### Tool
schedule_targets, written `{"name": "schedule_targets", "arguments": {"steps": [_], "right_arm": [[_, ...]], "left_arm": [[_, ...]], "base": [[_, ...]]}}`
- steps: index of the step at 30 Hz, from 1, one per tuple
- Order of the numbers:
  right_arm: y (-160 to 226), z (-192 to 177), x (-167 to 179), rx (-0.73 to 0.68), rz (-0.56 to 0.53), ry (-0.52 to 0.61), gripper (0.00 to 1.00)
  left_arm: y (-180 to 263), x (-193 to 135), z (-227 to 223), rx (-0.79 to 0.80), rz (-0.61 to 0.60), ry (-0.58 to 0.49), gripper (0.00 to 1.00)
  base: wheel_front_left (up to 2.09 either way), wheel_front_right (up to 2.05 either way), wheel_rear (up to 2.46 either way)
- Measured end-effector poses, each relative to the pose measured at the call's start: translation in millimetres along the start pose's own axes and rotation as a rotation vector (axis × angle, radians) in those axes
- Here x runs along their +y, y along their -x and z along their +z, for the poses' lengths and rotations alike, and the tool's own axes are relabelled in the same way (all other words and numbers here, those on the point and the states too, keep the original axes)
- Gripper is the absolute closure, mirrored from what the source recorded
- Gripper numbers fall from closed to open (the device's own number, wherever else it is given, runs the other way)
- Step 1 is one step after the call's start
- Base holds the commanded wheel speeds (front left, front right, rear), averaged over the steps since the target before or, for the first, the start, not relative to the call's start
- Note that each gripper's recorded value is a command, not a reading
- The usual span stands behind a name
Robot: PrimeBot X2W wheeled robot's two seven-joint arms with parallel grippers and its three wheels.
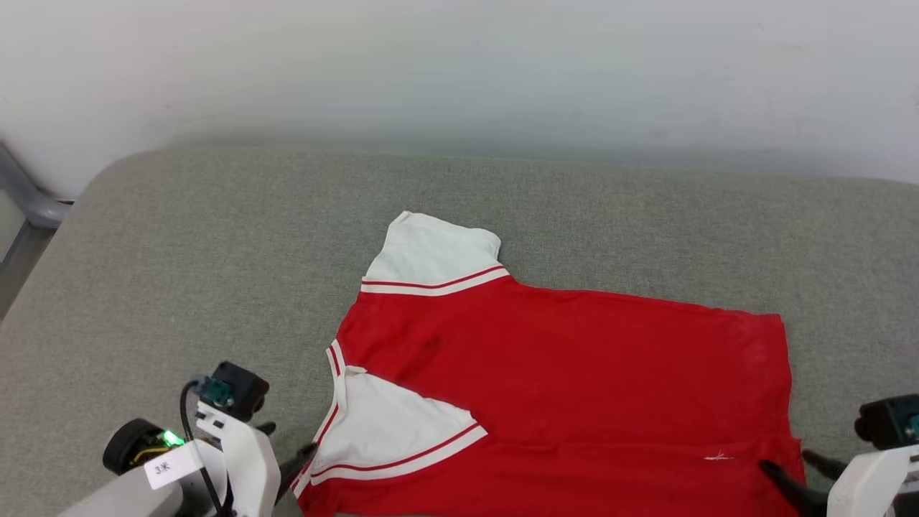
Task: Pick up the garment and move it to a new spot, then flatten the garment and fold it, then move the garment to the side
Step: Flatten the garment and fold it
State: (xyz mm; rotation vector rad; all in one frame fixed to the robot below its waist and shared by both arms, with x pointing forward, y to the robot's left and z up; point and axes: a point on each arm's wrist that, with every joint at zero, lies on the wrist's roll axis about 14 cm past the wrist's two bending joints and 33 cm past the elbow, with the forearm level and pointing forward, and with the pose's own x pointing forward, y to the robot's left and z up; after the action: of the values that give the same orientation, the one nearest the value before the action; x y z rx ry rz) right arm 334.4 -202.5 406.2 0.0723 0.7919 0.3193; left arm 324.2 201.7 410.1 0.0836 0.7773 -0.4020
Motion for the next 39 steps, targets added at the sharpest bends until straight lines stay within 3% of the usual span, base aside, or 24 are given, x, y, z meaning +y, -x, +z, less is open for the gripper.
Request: {"name": "schedule_targets", "arguments": {"steps": [7, 13, 22, 27, 30, 39], "right_arm": [[15.7, 73.4, 11.8, -0.36, -0.025, 0.045, 0.0], [32.4, 114.5, 19.9, -0.597, -0.07, 0.061, 0.0], [44.3, 144.8, 21.8, -0.796, -0.138, 0.079, 0.0], [36.4, 149.1, 18.9, -0.814, -0.156, 0.087, 0.0], [29.4, 152.2, 16.2, -0.812, -0.161, 0.096, 0.0], [6.4, 149.1, -0.3, -0.77, -0.197, 0.112, 0.0]], "left_arm": [[13.5, 20.7, 63.8, -0.24, 0.105, -0.039, 0.0], [11.2, 29.8, 127.8, -0.429, 0.154, -0.066, 0.0], [-20.9, 43.8, 215.6, -0.567, 0.164, -0.105, 0.0], [-64.0, 45.7, 236.6, -0.457, 0.108, -0.142, 0.0], [-92.1, 50.9, 240.3, -0.329, 0.076, -0.112, 0.0], [-164.5, 52.8, 213.5, 0.09, -0.002, -0.069, 0.0]], "base": [[0.0, 0.0, 0.0], [0.0, 0.0, 0.0], [0.0, 0.0, 0.0], [0.0, 0.0, 0.0], [0.0, 0.0, 0.0], [0.0, 0.0, 0.0]]}}
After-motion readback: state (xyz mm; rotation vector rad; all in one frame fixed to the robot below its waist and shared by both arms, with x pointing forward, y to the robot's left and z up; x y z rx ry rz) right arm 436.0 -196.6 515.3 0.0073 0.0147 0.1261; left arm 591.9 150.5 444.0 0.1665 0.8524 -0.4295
